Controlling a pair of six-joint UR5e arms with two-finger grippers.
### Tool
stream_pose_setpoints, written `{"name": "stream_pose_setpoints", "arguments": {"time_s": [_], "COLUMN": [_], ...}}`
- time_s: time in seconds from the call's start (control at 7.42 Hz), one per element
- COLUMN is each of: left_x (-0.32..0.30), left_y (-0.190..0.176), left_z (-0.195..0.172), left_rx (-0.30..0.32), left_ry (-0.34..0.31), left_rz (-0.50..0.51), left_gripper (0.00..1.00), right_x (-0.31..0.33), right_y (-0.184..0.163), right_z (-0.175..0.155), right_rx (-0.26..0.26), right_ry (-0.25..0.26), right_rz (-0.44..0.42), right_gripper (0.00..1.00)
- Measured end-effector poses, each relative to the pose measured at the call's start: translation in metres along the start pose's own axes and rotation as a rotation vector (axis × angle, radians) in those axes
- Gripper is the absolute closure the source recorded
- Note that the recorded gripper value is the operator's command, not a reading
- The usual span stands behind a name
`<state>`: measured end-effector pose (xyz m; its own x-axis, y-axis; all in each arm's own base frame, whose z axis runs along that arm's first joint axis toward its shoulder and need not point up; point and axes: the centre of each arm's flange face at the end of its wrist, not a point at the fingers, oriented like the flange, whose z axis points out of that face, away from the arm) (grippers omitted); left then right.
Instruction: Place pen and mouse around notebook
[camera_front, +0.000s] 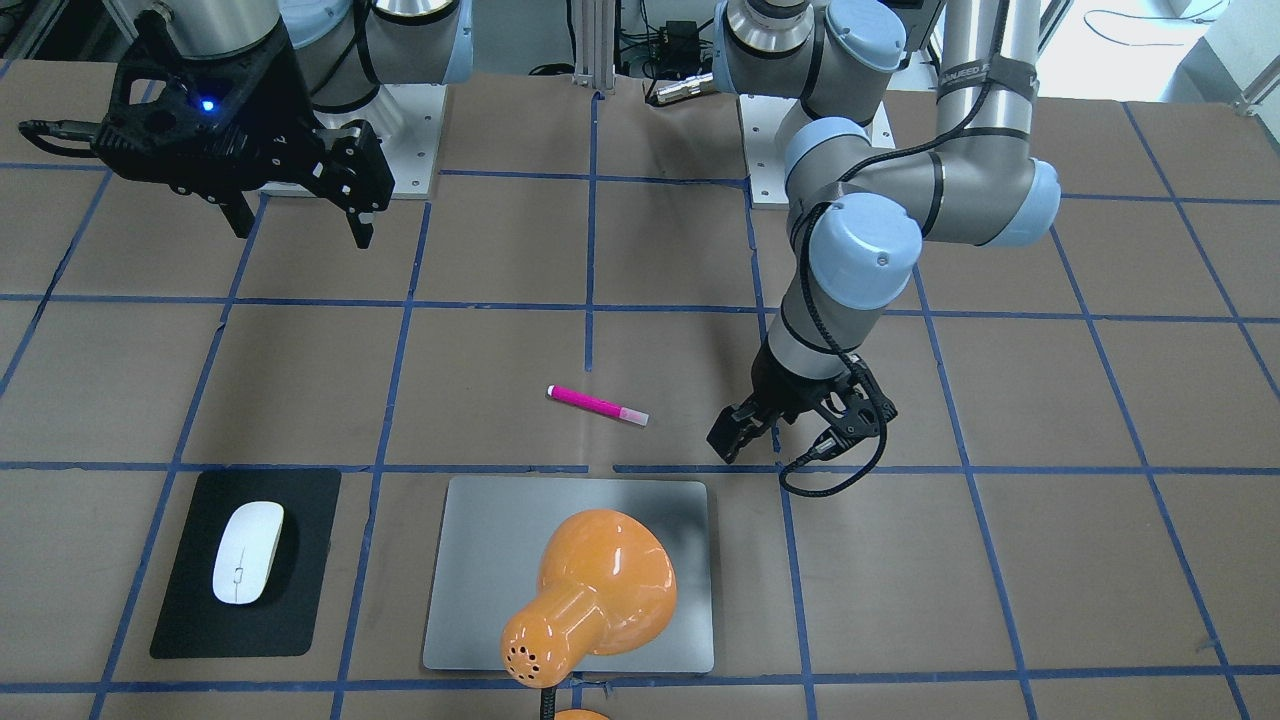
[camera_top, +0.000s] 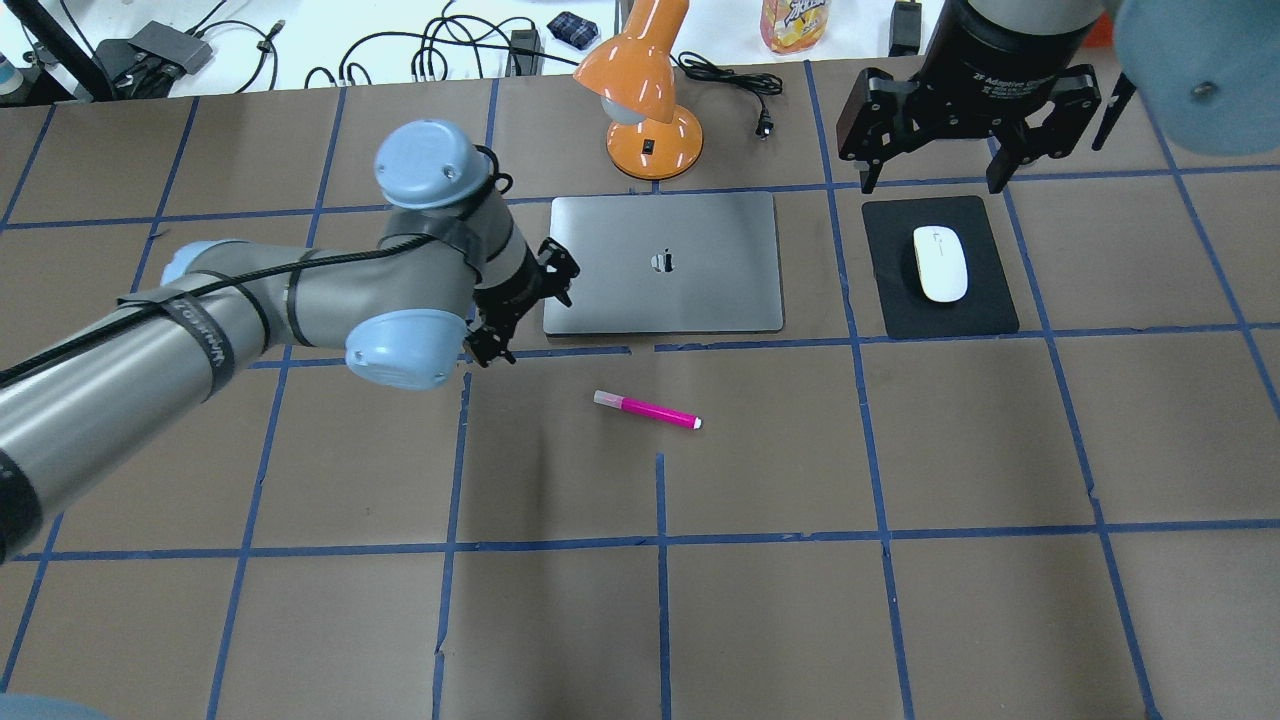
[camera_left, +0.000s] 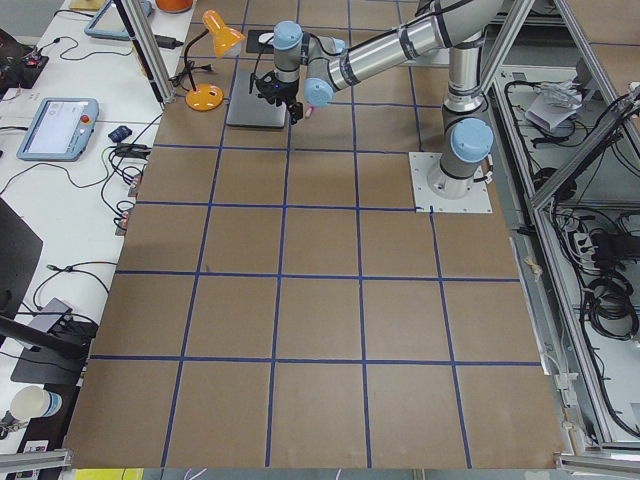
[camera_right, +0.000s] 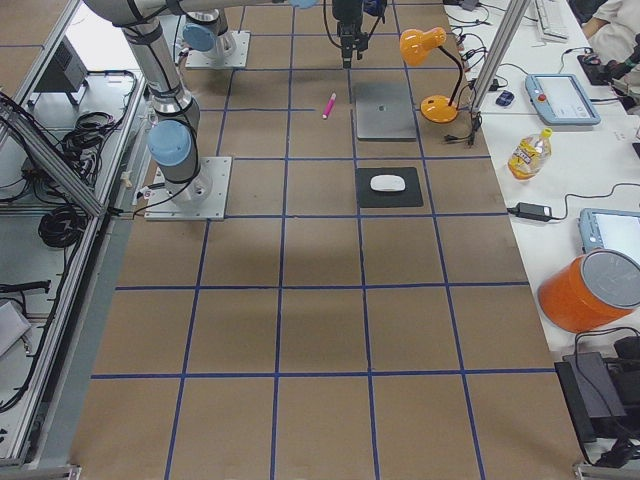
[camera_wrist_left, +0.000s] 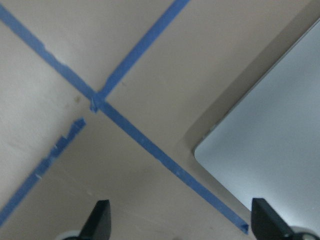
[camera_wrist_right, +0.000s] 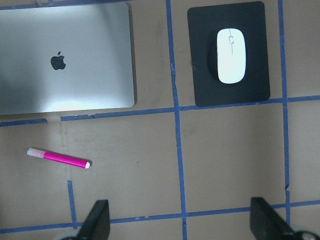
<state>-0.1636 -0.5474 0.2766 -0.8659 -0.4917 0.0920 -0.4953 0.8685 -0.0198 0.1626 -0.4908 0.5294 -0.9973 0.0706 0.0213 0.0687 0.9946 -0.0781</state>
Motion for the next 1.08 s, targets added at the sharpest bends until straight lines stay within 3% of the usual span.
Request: {"name": "stream_pose_setpoints", "arguments": {"time_s": [0.54,0.81,1.08], "left_x": [-0.051,-0.062,-0.072], "left_y": [-0.035,-0.012,0.012], "left_z": [-0.117,-0.174,-0.203], "left_rx": [-0.083,-0.052,-0.057], "left_ry": [-0.064,-0.051,-0.049], "left_rz": [0.259,0.353,0.461], "left_gripper": [0.0,0.0,0.0], "right_x": [0.001,0.001,0.001], "right_y": [0.0,0.0,0.001], "right_z": [0.001,0.002,0.004], "right_rx": [-0.003,-0.005,-0.008], "right_ry": [0.001,0.001,0.0], "right_rz": [0.0,0.0,0.0], "right_gripper": [0.0,0.0,0.0]}}
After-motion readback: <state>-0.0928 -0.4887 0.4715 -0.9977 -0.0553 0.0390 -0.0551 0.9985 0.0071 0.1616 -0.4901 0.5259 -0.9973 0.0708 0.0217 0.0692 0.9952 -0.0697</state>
